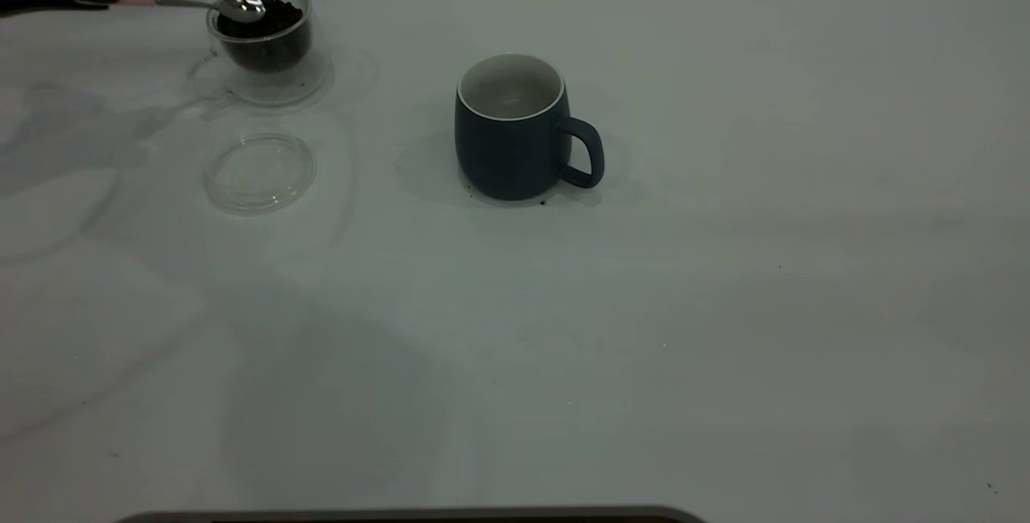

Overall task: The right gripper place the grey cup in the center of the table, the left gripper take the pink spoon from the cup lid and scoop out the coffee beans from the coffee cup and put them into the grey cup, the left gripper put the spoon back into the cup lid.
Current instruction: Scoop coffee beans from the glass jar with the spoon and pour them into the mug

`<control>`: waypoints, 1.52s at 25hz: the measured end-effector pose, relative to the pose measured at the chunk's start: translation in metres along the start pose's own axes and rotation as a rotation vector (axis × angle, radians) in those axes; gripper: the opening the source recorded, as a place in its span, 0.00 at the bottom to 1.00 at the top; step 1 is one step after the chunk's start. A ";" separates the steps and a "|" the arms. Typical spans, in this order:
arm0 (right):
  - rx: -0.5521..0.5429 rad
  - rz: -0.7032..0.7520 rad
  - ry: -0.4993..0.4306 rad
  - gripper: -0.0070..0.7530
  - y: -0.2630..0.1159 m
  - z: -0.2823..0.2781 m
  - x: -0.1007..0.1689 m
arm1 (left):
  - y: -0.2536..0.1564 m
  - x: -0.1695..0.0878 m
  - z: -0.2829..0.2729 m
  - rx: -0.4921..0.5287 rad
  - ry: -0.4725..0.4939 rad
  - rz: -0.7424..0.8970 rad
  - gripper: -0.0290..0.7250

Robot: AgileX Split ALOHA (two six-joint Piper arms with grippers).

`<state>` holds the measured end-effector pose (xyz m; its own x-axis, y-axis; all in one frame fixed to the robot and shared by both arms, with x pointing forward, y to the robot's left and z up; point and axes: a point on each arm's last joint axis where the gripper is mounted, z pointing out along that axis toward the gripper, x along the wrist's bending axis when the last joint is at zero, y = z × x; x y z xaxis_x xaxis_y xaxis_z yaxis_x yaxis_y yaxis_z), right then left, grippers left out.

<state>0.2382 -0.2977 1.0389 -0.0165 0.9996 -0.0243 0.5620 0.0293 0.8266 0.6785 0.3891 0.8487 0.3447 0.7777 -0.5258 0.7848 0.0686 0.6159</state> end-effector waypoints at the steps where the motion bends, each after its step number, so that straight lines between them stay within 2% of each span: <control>1: 0.000 0.000 0.000 0.79 0.000 0.000 0.000 | 0.000 0.000 0.002 0.001 -0.004 0.015 0.21; 9: -0.001 0.000 0.000 0.79 0.000 0.000 0.000 | 0.004 0.000 0.008 0.002 -0.019 0.120 0.21; 21: -0.001 0.001 0.000 0.79 0.000 0.000 0.000 | -0.004 0.006 0.013 0.023 -0.016 0.110 0.21; 26: -0.001 0.000 0.000 0.79 0.000 0.000 0.000 | -0.010 0.006 0.015 0.072 -0.029 0.070 0.21; 38: -0.001 0.000 0.000 0.79 0.000 0.000 0.000 | -0.012 0.006 0.014 0.085 -0.038 -0.140 0.21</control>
<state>0.2380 -0.2977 1.0389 -0.0165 0.9996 -0.0243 0.5611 0.0294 0.8272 0.6785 0.3839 0.8298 0.2470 0.7402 -0.6254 0.8665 0.1201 0.4844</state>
